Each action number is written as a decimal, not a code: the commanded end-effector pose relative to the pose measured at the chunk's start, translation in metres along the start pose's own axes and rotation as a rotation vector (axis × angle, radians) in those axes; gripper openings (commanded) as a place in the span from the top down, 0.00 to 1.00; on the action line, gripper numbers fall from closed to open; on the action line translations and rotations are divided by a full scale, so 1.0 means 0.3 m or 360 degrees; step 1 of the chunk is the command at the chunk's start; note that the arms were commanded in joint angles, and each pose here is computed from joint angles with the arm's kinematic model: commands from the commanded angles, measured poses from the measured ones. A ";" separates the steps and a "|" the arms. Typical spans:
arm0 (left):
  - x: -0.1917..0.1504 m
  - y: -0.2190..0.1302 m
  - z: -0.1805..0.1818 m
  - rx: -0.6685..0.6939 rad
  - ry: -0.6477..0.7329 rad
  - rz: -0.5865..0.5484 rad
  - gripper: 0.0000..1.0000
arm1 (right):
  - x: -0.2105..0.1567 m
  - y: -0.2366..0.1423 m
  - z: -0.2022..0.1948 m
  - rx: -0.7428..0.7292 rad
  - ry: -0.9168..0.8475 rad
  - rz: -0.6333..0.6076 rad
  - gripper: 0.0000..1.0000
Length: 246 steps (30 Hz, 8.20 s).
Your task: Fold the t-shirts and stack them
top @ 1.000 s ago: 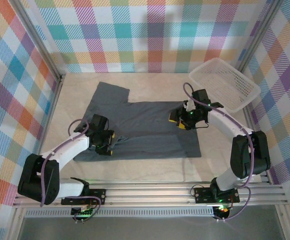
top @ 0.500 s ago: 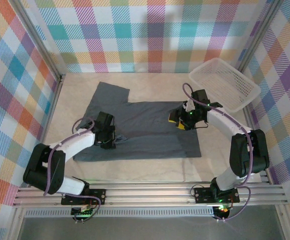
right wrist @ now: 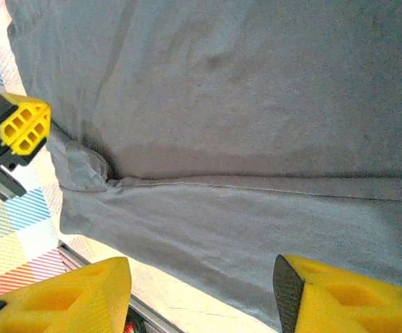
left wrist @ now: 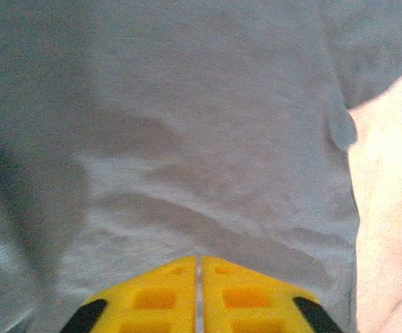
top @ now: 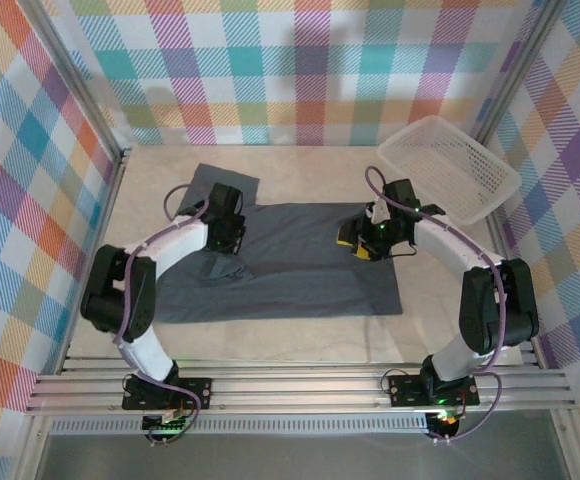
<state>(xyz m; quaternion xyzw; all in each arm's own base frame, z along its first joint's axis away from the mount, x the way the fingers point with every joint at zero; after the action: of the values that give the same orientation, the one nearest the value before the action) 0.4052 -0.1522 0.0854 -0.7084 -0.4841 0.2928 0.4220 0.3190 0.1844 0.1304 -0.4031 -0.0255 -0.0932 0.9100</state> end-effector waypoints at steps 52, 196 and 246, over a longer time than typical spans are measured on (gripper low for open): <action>0.065 -0.125 0.311 0.1269 -0.0862 -0.0041 0.48 | 0.020 0.035 0.043 0.0157 -0.0089 0.0099 0.47; 0.296 -0.039 0.682 0.1261 -0.0015 0.0153 0.78 | -0.273 0.168 -0.395 -0.0736 0.0229 0.0651 0.58; 0.943 0.315 -0.432 -0.0097 0.0464 -0.0498 0.58 | 0.340 -0.071 0.107 -0.0048 -0.0117 -0.0324 0.49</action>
<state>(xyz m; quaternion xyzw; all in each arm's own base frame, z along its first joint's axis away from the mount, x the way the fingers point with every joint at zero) 0.6415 0.0623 0.0506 -0.6572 -0.5310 0.1365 0.5172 0.4243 0.1775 0.1646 -0.4316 -0.0895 -0.1650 0.8823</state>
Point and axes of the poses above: each hand's point on the last joint's axis, 136 mm out from that joint toward the fingers, its own y axis out along the fingers, its own z axis along the line the jaws close on, x = y × z, the point moved 1 cm from there along -y, back along the fingers, and after that the axes turned 6 degrees about -y, right-handed, at the moved point
